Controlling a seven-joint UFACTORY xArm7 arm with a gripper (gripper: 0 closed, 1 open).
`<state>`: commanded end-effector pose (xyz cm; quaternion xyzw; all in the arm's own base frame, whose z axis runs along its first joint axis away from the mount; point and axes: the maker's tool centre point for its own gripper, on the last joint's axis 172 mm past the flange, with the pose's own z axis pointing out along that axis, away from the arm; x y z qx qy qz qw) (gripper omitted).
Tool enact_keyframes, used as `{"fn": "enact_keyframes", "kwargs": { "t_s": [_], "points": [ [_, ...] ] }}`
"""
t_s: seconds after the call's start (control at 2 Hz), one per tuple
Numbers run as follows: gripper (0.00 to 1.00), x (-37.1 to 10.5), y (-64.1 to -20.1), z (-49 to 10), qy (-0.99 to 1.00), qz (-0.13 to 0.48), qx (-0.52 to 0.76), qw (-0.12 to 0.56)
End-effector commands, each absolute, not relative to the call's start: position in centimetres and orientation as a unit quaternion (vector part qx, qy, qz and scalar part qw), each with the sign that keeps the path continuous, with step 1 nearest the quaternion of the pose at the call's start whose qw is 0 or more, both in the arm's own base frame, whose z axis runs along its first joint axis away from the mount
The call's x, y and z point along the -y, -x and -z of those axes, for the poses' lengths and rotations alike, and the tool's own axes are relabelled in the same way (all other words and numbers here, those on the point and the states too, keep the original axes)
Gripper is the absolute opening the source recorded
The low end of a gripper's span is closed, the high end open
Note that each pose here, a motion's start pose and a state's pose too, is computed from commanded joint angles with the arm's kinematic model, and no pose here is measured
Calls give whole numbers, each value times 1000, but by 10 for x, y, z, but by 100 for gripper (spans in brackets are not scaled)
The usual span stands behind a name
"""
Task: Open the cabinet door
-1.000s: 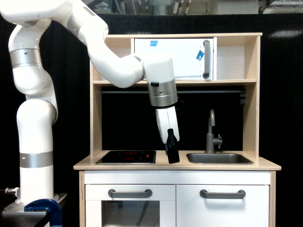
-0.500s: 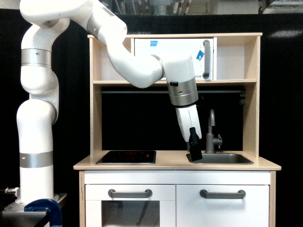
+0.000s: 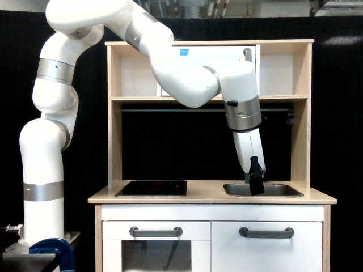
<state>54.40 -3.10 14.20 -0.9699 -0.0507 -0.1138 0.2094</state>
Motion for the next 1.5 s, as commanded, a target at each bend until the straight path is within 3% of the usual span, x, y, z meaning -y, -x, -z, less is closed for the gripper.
{"fn": "enact_keyframes", "kwargs": {
  "t_s": [0.5,1.0,1.5],
  "points": [
    [100,23,-575,-139,962,124,82,230],
    [100,20,-561,-140,974,80,44,209],
    [100,19,-554,-137,975,74,29,208]
  ]
}}
